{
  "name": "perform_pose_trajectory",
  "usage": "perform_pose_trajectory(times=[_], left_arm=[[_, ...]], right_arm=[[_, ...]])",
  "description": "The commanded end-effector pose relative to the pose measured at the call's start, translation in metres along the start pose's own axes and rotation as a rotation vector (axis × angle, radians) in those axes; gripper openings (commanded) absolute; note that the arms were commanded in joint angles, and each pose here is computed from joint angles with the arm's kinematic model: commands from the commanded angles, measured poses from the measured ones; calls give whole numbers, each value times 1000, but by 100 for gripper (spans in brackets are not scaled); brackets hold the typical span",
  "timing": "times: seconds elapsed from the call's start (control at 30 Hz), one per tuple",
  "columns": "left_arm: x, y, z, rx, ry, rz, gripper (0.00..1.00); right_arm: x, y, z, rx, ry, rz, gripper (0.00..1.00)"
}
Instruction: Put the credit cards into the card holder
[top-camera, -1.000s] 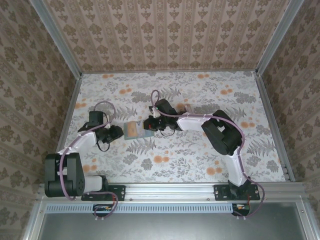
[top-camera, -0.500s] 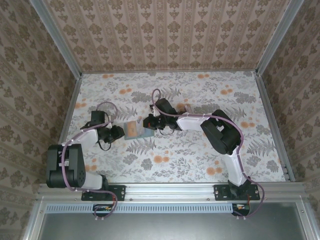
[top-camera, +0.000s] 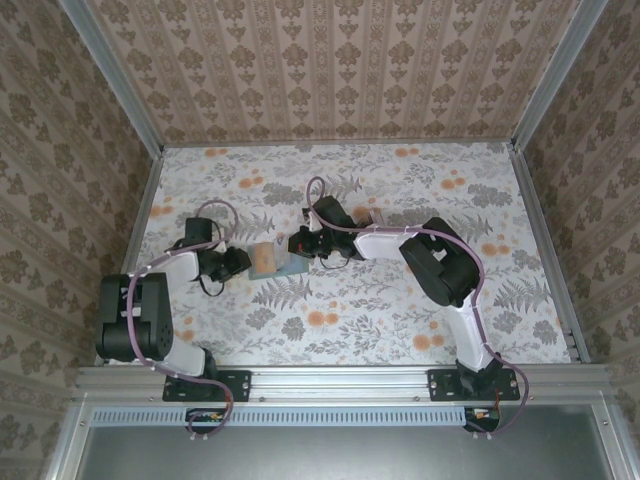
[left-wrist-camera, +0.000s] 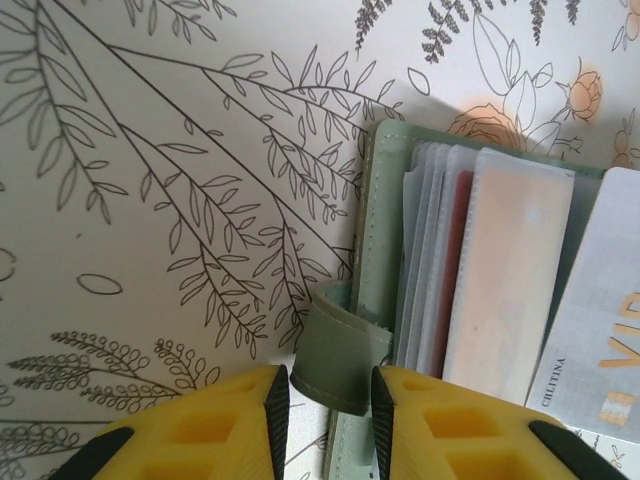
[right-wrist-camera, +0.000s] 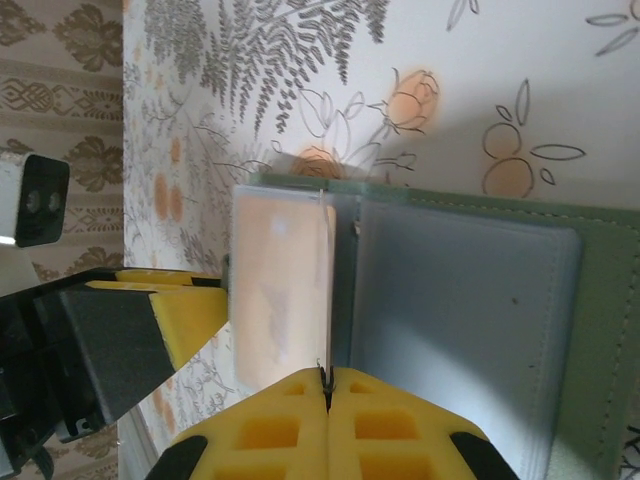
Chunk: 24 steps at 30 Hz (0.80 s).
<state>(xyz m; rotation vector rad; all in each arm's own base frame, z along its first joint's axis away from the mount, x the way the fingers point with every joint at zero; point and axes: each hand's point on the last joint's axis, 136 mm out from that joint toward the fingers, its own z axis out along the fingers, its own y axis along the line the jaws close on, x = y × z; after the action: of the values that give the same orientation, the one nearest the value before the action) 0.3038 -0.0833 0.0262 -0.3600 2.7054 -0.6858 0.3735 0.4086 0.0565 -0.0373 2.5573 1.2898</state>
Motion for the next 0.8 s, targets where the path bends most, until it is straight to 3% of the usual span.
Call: perform_pose_trajectory(times=[0.0, 0.77], left_arm=[[-12, -13, -1, 25, -25, 14, 30], [10, -14, 17, 19, 22, 11, 23]], right_arm=[[-5, -2, 5, -3, -1, 7, 5], [11, -13, 15, -8, 47, 53, 5]])
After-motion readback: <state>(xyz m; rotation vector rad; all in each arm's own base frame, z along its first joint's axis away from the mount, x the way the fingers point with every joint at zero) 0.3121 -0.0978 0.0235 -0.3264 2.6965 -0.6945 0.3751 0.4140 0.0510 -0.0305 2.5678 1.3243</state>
